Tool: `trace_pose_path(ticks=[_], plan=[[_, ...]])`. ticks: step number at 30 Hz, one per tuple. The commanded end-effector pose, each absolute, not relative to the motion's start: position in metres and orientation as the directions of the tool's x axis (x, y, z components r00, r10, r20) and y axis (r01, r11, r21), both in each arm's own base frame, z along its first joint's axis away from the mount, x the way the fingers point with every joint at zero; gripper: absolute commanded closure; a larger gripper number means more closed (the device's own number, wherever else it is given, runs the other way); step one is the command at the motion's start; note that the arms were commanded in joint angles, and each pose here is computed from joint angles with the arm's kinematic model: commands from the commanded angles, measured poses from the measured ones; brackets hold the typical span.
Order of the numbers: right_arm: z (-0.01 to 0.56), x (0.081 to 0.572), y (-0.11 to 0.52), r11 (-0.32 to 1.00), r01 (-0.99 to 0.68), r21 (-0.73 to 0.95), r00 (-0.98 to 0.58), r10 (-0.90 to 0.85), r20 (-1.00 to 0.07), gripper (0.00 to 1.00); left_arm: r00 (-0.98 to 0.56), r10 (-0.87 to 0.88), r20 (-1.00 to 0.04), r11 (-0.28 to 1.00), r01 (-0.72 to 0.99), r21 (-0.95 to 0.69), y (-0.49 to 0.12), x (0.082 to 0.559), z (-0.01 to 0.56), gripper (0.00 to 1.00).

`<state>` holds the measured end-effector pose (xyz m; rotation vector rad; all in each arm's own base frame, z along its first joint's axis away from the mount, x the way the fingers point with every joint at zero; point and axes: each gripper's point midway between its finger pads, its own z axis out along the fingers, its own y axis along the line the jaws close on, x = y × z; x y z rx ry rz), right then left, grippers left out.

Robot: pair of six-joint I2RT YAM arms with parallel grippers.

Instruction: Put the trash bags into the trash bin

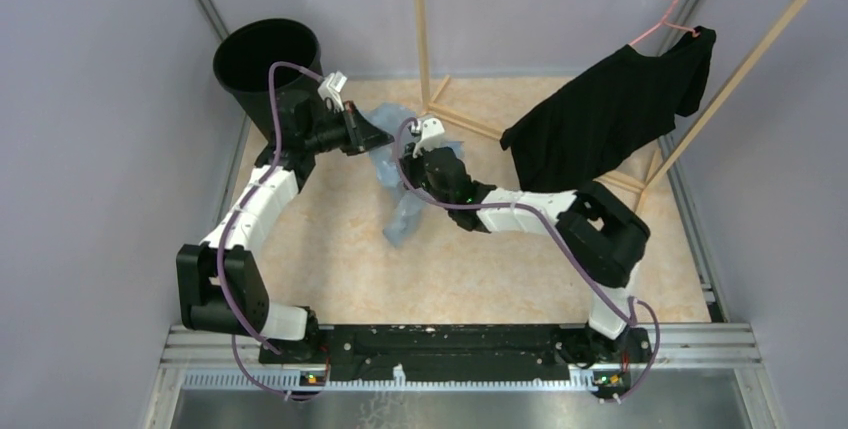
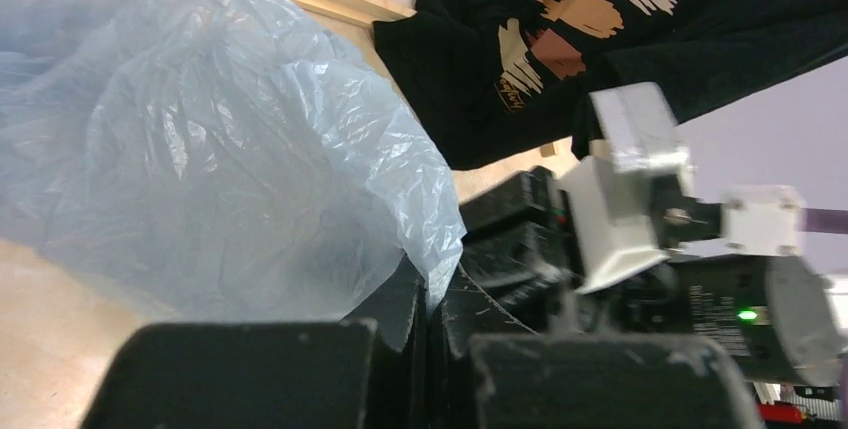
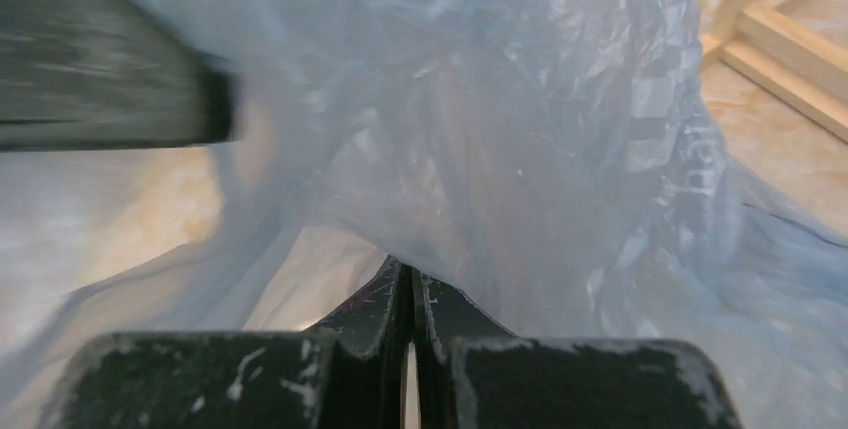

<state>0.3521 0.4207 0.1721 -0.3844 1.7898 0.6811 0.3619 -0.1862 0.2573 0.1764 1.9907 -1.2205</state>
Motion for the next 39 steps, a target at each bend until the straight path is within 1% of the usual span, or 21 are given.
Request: trace_pose_path(ticks=[1, 3, 5, 6, 7, 9, 11, 12, 14, 18, 20, 22, 24, 25, 26, 28, 31, 33, 34, 36, 39], plan=[[0.196, 0.401, 0.42, 0.856, -0.456, 0.245, -0.117, 0.216, -0.969, 1.0, -0.668, -0.258, -0.698, 0.494, 0.53, -0.689, -0.19, 0.358, 0.28, 1.0], [0.202, 0.42, 0.419, 0.897, -0.392, 0.205, -0.064, 0.196, -0.978, 1.0, -0.755, -0.278, -0.593, 0.471, 0.431, -0.77, -0.189, 0.349, 0.271, 1.0], [0.198, 0.43, 0.411, 0.923, -0.345, 0.169, -0.069, 0.155, -0.986, 0.96, -0.805, -0.311, -0.505, 0.439, 0.35, -0.828, -0.19, 0.344, 0.274, 1.0], [0.199, 0.43, 0.408, 0.923, -0.349, 0.159, -0.073, 0.143, -0.987, 0.92, -0.814, -0.316, -0.487, 0.424, 0.338, -0.84, -0.19, 0.342, 0.28, 1.0], [0.202, 0.426, 0.405, 0.921, -0.36, 0.149, -0.072, 0.131, -0.989, 0.83, -0.82, -0.32, -0.474, 0.422, 0.325, -0.847, -0.19, 0.341, 0.285, 1.0], [0.208, 0.413, 0.396, 0.91, -0.395, 0.125, -0.082, 0.101, -0.992, 0.57, -0.818, -0.332, -0.47, 0.451, 0.3, -0.841, -0.187, 0.341, 0.291, 1.0], [0.212, 0.399, 0.387, 0.902, -0.417, 0.115, -0.134, 0.064, -0.989, 0.34, -0.813, -0.347, -0.467, 0.461, 0.285, -0.84, -0.185, 0.339, 0.295, 1.0], [0.211, 0.392, 0.385, 0.894, -0.433, 0.115, -0.175, 0.042, -0.984, 0.27, -0.819, -0.357, -0.449, 0.451, 0.269, -0.851, -0.185, 0.335, 0.292, 1.0], [0.21, 0.378, 0.375, 0.889, -0.443, 0.114, -0.244, 0.003, -0.97, 0.24, -0.829, -0.378, -0.413, 0.426, 0.24, -0.873, -0.186, 0.33, 0.288, 1.0], [0.213, 0.342, 0.359, 0.852, -0.509, 0.119, -0.323, -0.061, -0.944, 0.15, -0.86, -0.409, -0.306, 0.367, 0.152, -0.918, -0.189, 0.315, 0.283, 1.0], [0.215, 0.325, 0.35, 0.835, -0.539, 0.108, -0.38, -0.127, -0.916, 0.15, -0.859, -0.433, -0.275, 0.345, 0.124, -0.93, -0.188, 0.308, 0.285, 1.0], [0.216, 0.299, 0.345, 0.789, -0.6, 0.13, -0.435, -0.185, -0.881, 0.13, -0.841, -0.474, -0.26, 0.344, 0.096, -0.934, -0.185, 0.304, 0.287, 1.0], [0.216, 0.267, 0.338, 0.733, -0.653, 0.191, -0.496, -0.222, -0.84, 0.13, -0.817, -0.516, -0.257, 0.348, 0.074, -0.934, -0.181, 0.301, 0.289, 1.0], [0.211, 0.247, 0.334, 0.693, -0.682, 0.233, -0.524, -0.241, -0.817, 0.12, -0.811, -0.529, -0.252, 0.344, 0.067, -0.937, -0.18, 0.298, 0.291, 1.0], [0.21, 0.228, 0.33, 0.652, -0.706, 0.277, -0.548, -0.254, -0.797, 0.09, -0.808, -0.536, -0.244, 0.334, 0.063, -0.94, -0.18, 0.295, 0.293, 1.0], [0.21, 0.194, 0.321, 0.585, -0.729, 0.355, -0.595, -0.286, -0.751, 0.09, -0.811, -0.538, -0.228, 0.314, 0.059, -0.948, -0.18, 0.289, 0.295, 1.0], [0.226, 0.151, 0.314, 0.467, -0.753, 0.464, -0.619, -0.263, -0.74, 0.09, -0.818, -0.529, -0.226, 0.31, 0.061, -0.949, -0.181, 0.278, 0.292, 1.0], [0.244, 0.135, 0.308, 0.426, -0.738, 0.523, -0.639, -0.191, -0.746, 0.06, -0.809, -0.538, -0.238, 0.334, 0.054, -0.941, -0.178, 0.276, 0.29, 1.0], [0.25, 0.133, 0.302, 0.43, -0.73, 0.532, -0.638, -0.149, -0.755, 0.05, -0.805, -0.544, -0.239, 0.34, 0.049, -0.939, -0.177, 0.275, 0.289, 1.0], [0.251, 0.137, 0.289, 0.478, -0.702, 0.528, -0.637, -0.088, -0.766, 0.03, -0.798, -0.555, -0.235, 0.331, 0.047, -0.943, -0.176, 0.273, 0.291, 1.0], [0.222, 0.153, 0.272, 0.62, -0.614, 0.488, -0.649, -0.046, -0.759, 0.03, -0.789, -0.573, -0.221, 0.298, 0.05, -0.953, -0.176, 0.271, 0.299, 1.0]])
